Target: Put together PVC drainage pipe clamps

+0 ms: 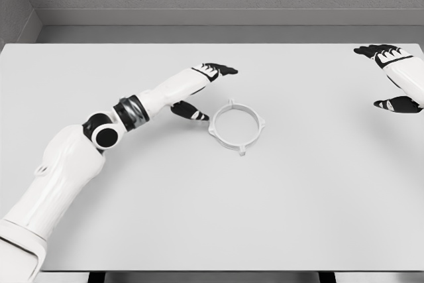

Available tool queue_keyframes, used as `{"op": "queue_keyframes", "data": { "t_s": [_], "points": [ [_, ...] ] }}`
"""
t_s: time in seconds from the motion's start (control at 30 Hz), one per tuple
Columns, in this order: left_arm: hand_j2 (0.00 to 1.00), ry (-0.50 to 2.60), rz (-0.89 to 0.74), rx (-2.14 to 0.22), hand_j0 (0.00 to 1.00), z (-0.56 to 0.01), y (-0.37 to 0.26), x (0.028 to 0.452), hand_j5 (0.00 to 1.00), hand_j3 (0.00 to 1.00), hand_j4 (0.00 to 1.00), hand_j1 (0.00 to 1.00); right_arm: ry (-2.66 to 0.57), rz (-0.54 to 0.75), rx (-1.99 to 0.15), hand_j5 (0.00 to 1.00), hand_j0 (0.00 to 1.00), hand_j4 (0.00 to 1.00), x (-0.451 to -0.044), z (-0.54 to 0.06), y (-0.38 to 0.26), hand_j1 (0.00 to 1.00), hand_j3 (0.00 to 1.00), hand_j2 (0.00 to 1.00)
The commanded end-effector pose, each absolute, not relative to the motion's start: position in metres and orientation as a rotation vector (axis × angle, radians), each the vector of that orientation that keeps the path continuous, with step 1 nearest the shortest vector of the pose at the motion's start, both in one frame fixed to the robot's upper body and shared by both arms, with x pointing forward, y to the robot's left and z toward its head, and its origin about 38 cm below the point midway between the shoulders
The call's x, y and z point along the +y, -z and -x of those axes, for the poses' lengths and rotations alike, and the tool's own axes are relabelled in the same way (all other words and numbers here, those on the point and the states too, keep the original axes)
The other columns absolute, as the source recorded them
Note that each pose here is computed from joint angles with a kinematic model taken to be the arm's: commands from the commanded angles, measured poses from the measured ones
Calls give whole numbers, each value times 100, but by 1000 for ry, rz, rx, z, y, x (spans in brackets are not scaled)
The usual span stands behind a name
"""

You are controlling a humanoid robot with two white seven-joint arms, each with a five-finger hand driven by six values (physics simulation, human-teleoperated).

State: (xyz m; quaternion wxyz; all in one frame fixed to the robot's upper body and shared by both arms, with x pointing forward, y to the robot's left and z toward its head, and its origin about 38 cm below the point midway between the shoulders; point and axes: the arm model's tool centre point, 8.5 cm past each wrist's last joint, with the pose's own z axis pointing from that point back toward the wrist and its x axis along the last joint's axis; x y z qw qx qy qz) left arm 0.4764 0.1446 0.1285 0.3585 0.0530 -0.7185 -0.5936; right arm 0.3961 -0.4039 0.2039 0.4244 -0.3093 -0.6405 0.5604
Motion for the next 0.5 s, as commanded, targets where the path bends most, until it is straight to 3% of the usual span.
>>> {"op": "queue_keyframes", "data": {
  "t_s": [0.0, 0.13, 0.3, 0.47],
  "points": [
    [100, 1530, -192, -1834, 100, -480, -134, 174, 100, 100, 100, 100, -1395, 771, -1608, 100, 100, 100, -404, -396, -205, 100, 100, 100],
    [100, 1683, -409, -1759, 100, -466, -173, 265, 100, 100, 100, 100, -1395, 771, -1608, 100, 100, 100, -404, -396, -205, 100, 100, 100],
    [100, 1618, -526, -1666, 100, -448, -195, 354, 100, 100, 100, 100, -1394, 770, -1610, 100, 100, 100, -404, -396, -205, 100, 100, 100],
    [100, 1613, -572, -1614, 100, -442, -202, 383, 100, 100, 100, 100, -1394, 771, -1611, 100, 100, 100, -404, -396, -205, 100, 100, 100]
  ]
}}
